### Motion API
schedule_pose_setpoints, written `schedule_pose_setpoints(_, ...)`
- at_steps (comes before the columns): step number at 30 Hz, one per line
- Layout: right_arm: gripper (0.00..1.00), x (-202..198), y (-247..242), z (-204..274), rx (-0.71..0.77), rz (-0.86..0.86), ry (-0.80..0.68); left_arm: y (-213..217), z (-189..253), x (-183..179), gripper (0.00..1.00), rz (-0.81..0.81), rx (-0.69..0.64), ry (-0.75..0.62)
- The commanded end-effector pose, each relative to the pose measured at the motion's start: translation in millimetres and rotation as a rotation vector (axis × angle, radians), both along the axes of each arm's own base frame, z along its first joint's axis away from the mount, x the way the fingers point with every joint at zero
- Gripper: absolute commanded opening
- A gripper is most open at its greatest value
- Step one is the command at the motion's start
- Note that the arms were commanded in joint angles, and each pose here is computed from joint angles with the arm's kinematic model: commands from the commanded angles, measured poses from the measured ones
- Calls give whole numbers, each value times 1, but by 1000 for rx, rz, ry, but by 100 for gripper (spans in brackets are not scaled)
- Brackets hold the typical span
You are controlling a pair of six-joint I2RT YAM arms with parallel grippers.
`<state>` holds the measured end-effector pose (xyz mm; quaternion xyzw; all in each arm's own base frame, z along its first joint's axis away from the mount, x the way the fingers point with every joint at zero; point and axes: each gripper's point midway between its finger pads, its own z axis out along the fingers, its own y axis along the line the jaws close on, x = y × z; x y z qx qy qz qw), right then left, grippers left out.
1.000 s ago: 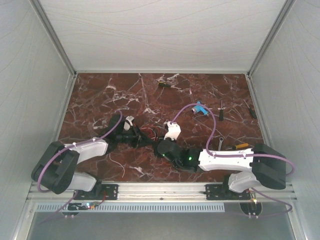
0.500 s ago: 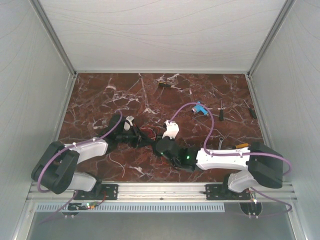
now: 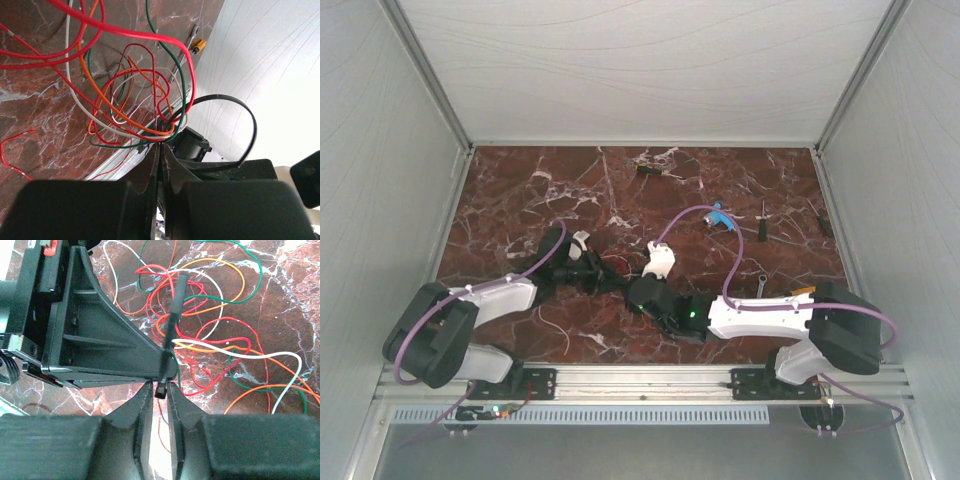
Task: Zip-tie the wires
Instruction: Tie the cable at the center of the board.
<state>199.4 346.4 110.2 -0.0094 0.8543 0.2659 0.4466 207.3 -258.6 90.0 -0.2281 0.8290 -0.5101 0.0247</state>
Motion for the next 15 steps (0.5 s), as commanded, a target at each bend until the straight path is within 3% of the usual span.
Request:
schedule_pose_setpoints(1,12,9,7,14,65,-41,-15,-6,15,7,0,14,-18,10)
schedule_pose_setpoints(5,12,11,2,17,65,-55,-27,-6,15,7,0,14,-15,11)
schedule_pose_setpoints(10,24,11,-3,27,77,-59,-40,-6,13,7,0,11,-10,14)
schedule_pose_setpoints(15,23,13,-4,32,84,-63,-49,-8,14,8,0,8,-9,12)
